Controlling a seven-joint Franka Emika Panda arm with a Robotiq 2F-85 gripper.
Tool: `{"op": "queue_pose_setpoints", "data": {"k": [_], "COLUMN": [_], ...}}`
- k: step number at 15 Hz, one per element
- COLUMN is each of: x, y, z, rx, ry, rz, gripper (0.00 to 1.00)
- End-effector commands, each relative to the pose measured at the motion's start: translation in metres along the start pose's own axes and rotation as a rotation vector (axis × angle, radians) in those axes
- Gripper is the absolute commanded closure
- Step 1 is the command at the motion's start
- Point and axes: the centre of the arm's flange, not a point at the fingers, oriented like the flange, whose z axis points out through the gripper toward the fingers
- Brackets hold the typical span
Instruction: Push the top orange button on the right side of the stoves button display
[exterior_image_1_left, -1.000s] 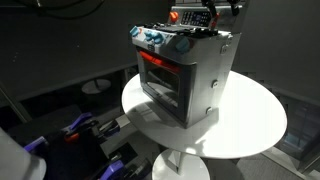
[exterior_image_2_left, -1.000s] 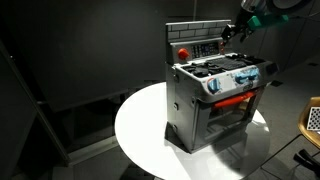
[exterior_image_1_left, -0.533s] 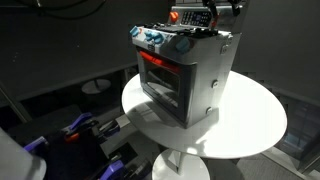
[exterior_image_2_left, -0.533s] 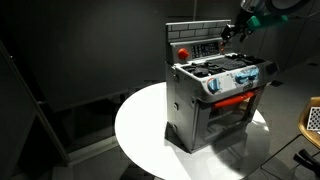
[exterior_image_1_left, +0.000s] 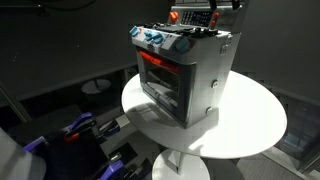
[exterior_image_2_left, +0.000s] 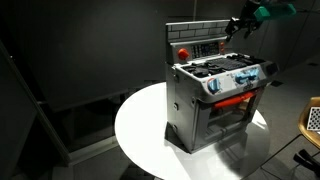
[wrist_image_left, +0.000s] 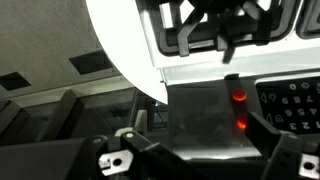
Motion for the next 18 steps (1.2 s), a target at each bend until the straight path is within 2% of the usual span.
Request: {"op": "queue_pose_setpoints", "data": {"k": [1,4,11,15,16,18], "x": [-0.015,-0.029,-0.066,-0.082,-0.072,-0.076], "y": [0.018,0.029,0.057,0.069,0.057,0.061], "z": [-0.04,-0.068,-0.133,-0.154,-0.144,-0.15], "rx": [0.038,0.076,0.091,0.09,0.069,0.073], "ry": [-0.083,-0.189,-0.388,-0.429,-0.419,-0.422], "rz": [-0.034,-0.074,-0.136,-0.173,-0.144,-0.156], "gripper": [0.0,0.0,0.0,0.0,0.0,0.0]}}
